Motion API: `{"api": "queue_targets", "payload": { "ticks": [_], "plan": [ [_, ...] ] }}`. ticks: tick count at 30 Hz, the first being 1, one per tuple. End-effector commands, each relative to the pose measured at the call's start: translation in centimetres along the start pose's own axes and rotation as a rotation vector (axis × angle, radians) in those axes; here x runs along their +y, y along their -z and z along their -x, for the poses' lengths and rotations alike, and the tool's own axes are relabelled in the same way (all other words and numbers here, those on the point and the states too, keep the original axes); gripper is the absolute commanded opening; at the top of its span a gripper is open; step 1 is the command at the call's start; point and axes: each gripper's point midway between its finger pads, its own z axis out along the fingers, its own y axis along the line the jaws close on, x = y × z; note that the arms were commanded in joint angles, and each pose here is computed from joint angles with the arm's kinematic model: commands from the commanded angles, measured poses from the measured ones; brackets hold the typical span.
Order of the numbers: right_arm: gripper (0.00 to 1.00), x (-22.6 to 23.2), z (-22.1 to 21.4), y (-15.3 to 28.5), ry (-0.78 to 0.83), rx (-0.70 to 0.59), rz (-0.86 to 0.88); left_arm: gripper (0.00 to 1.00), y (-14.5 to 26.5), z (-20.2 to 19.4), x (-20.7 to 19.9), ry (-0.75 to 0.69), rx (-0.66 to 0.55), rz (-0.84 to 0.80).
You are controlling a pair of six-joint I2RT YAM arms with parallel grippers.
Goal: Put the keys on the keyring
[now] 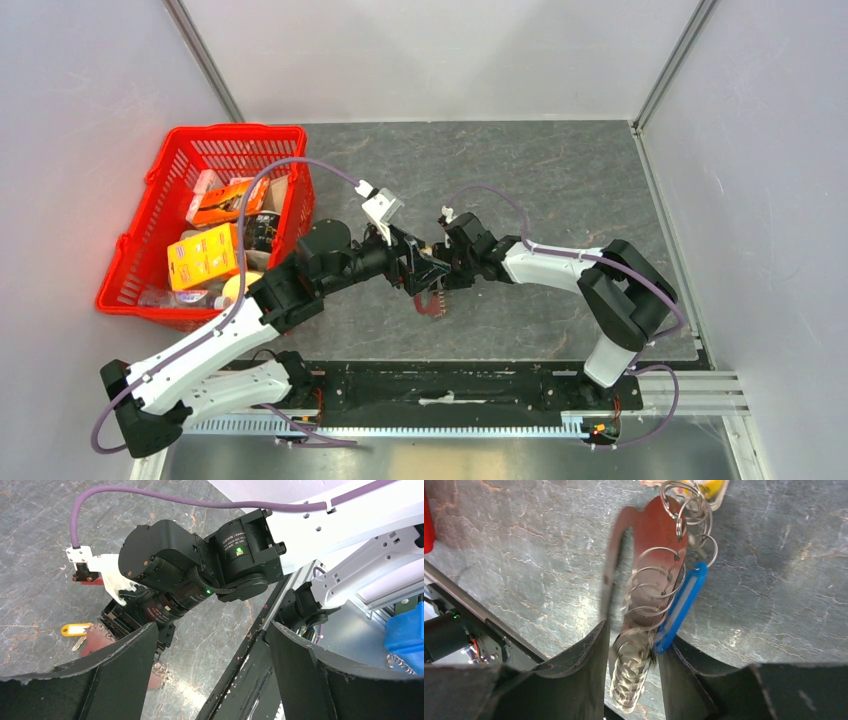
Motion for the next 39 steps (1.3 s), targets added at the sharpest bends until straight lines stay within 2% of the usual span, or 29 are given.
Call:
{"api": "queue_targets", "payload": {
  "ticks": [1,5,11,16,20,24,28,32,39],
  "plan": [
    [0.47,-0.8,0.6,0.3,0.023,-0.035,-0.039,0.88,-0.1,1.5,-1.1,0.012,-0.048,-0.043],
    [0.48,-2.2,0.7,0.8,0.026,-0.065,-0.100,0.88,0.0,1.4,-1.1,0.015,-0.046,-0.042],
    [0.49,-2.4,0.7,1.2,0.025,-0.070,-0.101,0.88,-0.1,1.4,-1.1,0.011,-0.041,-0.045],
    [0.51,-2.5,1.8,2.8,0.044,-0.126,-0.117,0.88,0.2,1.1,-0.6,0.000,-0.037,-0.024],
    [0.60,-2.6,3.2,5.1,0.066,-0.194,-0.145,0.88,0.5,1.1,0.0,-0.018,-0.037,0.010],
    [0.82,-2.8,4.4,7.9,0.071,-0.273,-0.172,0.89,0.5,0.8,0.3,-0.028,-0.027,0.023],
    [0.97,-2.2,5.8,11.4,0.091,-0.359,-0.172,0.89,0.2,0.2,1.1,-0.043,-0.008,0.057],
    [0.97,-2.7,7.0,14.5,0.103,-0.417,-0.236,0.89,-0.1,-0.2,1.5,-0.054,0.007,0.066],
    [0.97,-3.4,7.9,18.5,0.103,-0.428,-0.351,0.90,0.1,0.0,2.3,-0.083,0.005,0.112]
  ]
}}
